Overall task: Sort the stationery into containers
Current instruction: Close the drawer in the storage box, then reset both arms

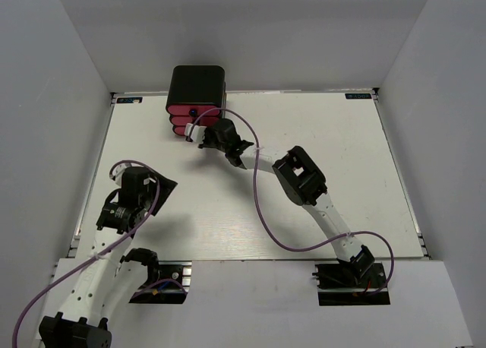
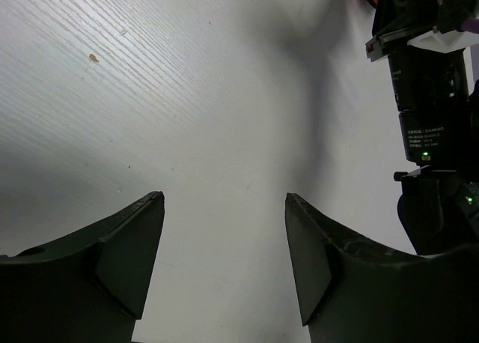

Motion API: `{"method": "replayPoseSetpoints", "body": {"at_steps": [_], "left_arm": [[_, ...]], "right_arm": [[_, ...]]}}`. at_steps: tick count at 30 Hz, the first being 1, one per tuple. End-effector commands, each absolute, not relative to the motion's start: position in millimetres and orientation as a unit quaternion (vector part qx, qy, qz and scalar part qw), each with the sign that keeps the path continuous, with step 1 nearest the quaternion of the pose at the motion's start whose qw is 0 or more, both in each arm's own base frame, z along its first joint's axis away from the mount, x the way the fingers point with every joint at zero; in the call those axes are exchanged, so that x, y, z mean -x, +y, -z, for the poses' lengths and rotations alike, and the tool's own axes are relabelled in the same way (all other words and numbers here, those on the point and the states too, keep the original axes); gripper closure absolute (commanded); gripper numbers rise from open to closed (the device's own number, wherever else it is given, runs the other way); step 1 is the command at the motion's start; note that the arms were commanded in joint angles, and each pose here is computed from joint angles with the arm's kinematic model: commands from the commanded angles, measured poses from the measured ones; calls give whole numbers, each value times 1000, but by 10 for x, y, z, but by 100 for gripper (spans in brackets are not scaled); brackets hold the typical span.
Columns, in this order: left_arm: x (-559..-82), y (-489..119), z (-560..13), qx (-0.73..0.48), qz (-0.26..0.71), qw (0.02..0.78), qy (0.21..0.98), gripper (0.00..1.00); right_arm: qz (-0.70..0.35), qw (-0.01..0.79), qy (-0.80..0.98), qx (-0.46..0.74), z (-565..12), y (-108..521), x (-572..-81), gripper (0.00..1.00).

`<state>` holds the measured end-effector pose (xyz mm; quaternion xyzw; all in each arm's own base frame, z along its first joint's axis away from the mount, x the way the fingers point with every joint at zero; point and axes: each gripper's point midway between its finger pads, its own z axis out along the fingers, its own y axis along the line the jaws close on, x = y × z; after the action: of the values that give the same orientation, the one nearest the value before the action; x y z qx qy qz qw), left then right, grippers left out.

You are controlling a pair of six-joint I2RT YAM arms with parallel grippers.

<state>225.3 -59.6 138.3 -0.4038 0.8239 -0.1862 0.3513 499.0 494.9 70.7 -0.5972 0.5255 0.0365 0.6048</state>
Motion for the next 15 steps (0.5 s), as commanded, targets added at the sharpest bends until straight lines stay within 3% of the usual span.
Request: {"method": "replayPoseSetpoints", "body": {"at_steps": [1,6,7,8,9,10,11,13,14,15], "left_arm": [[-2322,-592,-1575,404,192,367,815,25],[-2330,-618,-1616,404,198,369,813,25],[-2329,-637,-1585,402,202,365,815,25],[-2345,-641,-1573,402,203,368,814,25],[-2377,-667,-1612,398,213,372,811,25],[-2383,-668,-1586,398,213,373,811,25],[-2385,-683,-1557,393,215,372,813,23],[-2444,-709,-1626,381,230,389,807,20],[-2454,-707,-1629,371,231,399,806,19],[-2465,-760,-1679,355,248,406,805,19]], "right_arm": [[-10,638,509,577,-828,4905,-5118,100],[-37,628,526,572,-788,4882,-5054,100],[-76,635,503,581,-1066,4975,-4919,100],[-93,594,523,604,-703,4832,-4737,100],[-110,618,500,596,-1220,4797,-4644,100],[-150,613,475,613,-1278,4833,-4444,100],[-169,579,496,625,-873,4628,-4200,95],[-193,599,483,609,-1383,4539,-4001,83],[-204,562,517,612,-1105,4375,-3846,60],[-230,545,545,594,-1204,4311,-3734,45]]}}
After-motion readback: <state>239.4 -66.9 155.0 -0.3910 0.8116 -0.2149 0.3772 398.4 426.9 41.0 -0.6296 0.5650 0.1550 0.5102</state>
